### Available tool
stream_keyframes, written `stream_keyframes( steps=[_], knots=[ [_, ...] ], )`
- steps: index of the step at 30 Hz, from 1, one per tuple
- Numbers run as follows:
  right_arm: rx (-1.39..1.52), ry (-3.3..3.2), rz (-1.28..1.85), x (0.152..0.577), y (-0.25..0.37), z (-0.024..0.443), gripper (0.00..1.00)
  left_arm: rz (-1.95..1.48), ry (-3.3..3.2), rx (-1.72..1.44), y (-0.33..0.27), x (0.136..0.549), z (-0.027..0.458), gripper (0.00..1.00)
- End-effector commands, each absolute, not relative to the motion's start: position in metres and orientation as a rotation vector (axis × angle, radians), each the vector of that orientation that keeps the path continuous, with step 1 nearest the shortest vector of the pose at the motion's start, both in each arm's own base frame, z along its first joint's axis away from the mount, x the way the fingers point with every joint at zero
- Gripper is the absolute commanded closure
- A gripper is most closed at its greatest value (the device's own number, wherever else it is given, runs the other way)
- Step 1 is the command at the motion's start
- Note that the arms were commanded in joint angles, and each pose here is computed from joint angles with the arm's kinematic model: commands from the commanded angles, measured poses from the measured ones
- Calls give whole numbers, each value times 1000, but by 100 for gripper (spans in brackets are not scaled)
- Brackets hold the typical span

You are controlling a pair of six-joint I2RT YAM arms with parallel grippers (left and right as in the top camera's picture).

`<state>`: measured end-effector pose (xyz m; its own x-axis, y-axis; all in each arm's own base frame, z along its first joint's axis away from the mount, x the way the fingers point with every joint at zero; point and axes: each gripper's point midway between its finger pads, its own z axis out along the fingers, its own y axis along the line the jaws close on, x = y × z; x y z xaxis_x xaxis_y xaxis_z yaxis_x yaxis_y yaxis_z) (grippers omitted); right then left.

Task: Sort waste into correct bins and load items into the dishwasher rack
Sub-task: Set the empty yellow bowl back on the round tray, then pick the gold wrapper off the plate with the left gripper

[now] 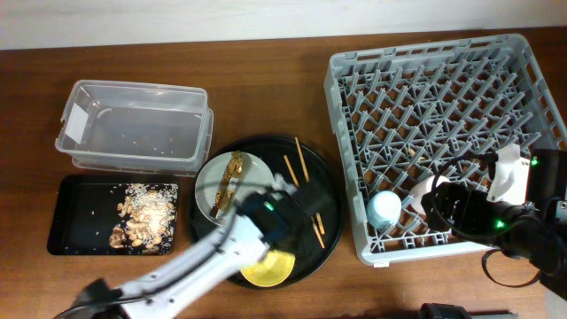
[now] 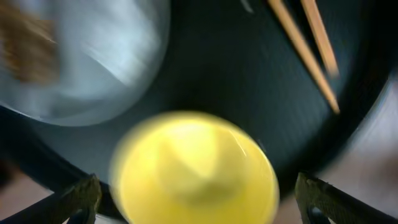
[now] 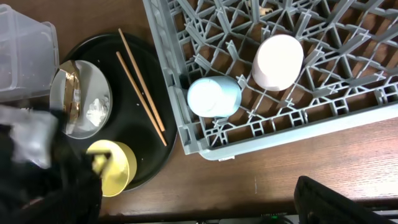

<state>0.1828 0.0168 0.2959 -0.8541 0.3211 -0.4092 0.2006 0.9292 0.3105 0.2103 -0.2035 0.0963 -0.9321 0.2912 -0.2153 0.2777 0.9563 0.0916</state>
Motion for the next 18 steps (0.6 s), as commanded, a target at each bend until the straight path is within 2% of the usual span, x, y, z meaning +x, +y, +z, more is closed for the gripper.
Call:
stream_keyframes(
  steps=[1, 5, 7, 11, 15, 16, 17, 18],
  knots=[
    [368, 2611, 357, 183, 17, 298, 1, 214, 2796, 323, -160, 267, 103, 2],
    [368, 2611, 357, 184, 17, 298, 1, 203, 2819, 233, -134, 308, 80, 9],
    [368, 2612, 357, 184, 17, 298, 1, 130, 2853, 271, -135, 316, 66, 16],
    [368, 2612, 357, 184, 17, 298, 1, 235, 2893, 195, -109, 334, 33, 25],
    [368, 2612, 357, 184, 17, 298, 1, 239, 2924, 141, -99, 342, 12, 37],
    [368, 2612, 357, 184, 17, 298, 1, 230, 2934, 139, -99, 341, 10, 45],
    [368, 2612, 357, 184, 17, 298, 1, 213, 2942, 140, -101, 340, 8, 58],
    [368, 2612, 357, 184, 17, 298, 1, 189, 2951, 144, -103, 338, 8, 76]
  ],
)
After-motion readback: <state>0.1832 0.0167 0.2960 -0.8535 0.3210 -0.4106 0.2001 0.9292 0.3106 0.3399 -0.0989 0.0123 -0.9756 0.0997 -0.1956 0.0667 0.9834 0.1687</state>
